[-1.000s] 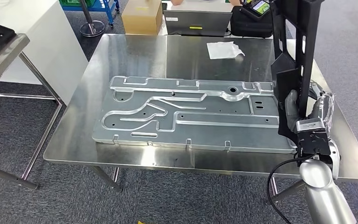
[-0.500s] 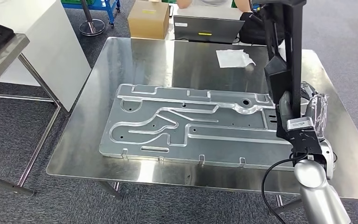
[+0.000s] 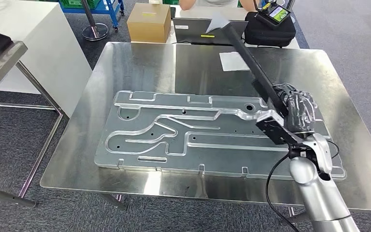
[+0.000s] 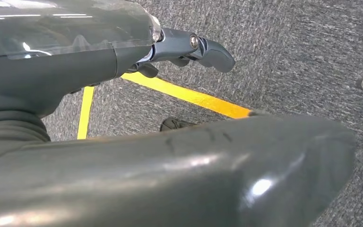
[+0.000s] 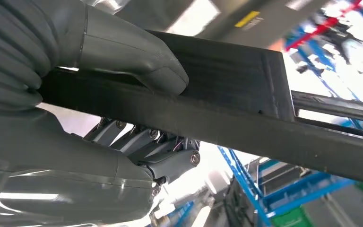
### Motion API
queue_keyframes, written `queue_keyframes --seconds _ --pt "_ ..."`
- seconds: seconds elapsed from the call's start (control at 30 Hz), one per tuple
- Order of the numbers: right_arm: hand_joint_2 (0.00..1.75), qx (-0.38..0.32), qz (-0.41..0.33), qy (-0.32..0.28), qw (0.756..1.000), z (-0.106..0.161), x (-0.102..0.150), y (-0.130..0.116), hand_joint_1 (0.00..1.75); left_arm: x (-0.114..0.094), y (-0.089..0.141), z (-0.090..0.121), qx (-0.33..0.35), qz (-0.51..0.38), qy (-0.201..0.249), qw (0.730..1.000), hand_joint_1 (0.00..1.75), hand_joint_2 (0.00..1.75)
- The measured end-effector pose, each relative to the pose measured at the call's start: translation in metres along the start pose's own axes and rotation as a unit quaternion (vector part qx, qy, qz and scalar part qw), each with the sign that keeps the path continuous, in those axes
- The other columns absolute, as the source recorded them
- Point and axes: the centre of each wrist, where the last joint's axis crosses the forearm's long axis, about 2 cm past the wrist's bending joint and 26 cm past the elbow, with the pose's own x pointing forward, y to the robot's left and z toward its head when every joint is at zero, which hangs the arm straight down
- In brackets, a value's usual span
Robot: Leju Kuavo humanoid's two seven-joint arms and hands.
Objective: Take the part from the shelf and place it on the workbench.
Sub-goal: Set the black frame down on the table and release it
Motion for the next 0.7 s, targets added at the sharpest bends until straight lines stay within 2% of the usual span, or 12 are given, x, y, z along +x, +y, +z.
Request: queue_keyframes --seconds 0.27,0.53,0.7 --pt "1.75 0.072 0.111 0.004 0.991 -0.015 0.001 0.042 1.75 0.004 -0.001 -0.002 -0.010 -0.007 0.002 1.000 0.00 0.00" --pt "1.75 0.171 0.139 -0.019 0.975 -0.006 0.014 0.100 1.75 0.006 -0.001 -0.003 -0.011 -0.011 0.007 1.000 0.00 0.00" --pt "1.75 0.216 0.134 -0.045 0.966 -0.010 0.024 0.127 1.75 0.008 -0.001 -0.004 -0.008 -0.009 0.006 1.000 0.00 0.00"
